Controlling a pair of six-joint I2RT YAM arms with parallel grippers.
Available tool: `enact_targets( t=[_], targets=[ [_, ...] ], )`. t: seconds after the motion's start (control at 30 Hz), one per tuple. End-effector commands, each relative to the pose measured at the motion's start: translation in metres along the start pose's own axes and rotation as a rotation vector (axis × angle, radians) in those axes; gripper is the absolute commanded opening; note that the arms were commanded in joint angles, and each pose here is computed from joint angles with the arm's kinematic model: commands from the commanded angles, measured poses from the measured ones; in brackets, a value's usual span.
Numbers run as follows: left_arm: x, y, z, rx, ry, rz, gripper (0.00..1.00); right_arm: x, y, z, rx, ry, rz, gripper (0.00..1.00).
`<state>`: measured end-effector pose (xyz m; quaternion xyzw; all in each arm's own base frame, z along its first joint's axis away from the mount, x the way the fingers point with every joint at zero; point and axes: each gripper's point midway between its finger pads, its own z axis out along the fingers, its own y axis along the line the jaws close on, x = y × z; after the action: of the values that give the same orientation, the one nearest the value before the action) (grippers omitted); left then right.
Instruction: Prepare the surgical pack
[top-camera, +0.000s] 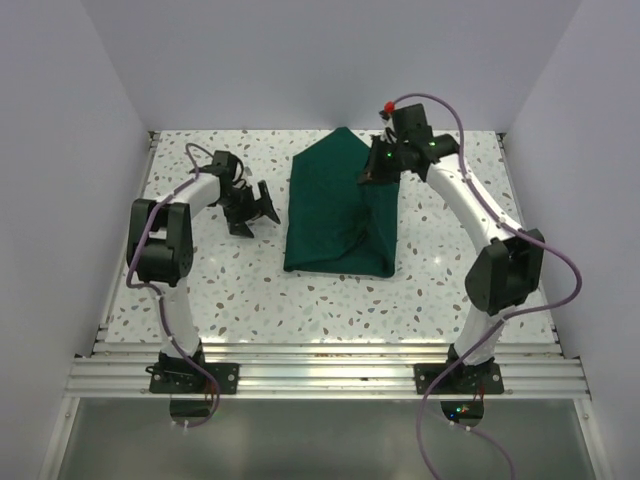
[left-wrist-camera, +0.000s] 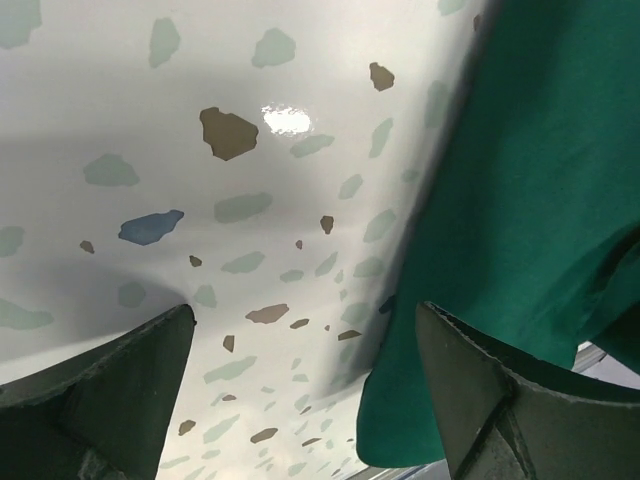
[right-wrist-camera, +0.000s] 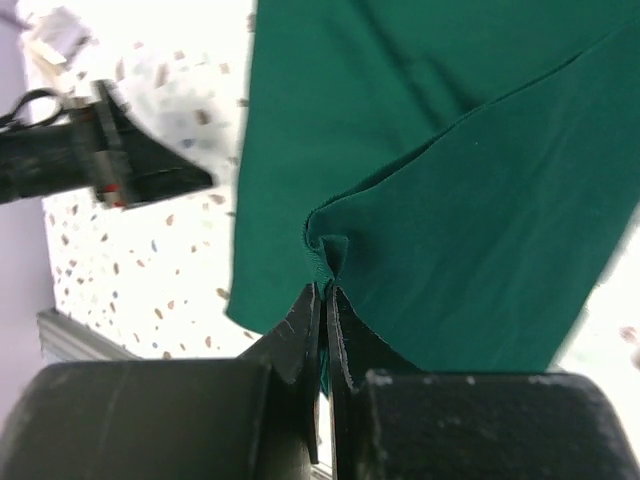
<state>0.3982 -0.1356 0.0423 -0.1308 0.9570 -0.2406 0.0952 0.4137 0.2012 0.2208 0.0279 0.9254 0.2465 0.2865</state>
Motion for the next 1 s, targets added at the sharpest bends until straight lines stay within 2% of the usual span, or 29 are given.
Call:
enact_targets(
  t=[0.0,0.2,0.4,0.97],
  targets=[
    [0.005,-0.003,0.003,0.004,0.018,0.018,0.95,-0.013,0.053,0.008,-0.076,-0.042,-0.041,0.0],
    [0.019,-0.011,0.015,0.01,0.042,0.005,0.91,-0.005,0.104,0.037,-0.157,-0.016,-0.086,0.0],
    [0.028,-0.019,0.021,0.001,0.058,0.016,0.9,0.013,0.13,0.06,-0.201,0.029,-0.111,0.0],
    [0.038,-0.029,0.033,0.037,0.086,-0.026,0.9,0.088,0.138,0.139,-0.19,0.206,-0.156,0.0]
  ],
)
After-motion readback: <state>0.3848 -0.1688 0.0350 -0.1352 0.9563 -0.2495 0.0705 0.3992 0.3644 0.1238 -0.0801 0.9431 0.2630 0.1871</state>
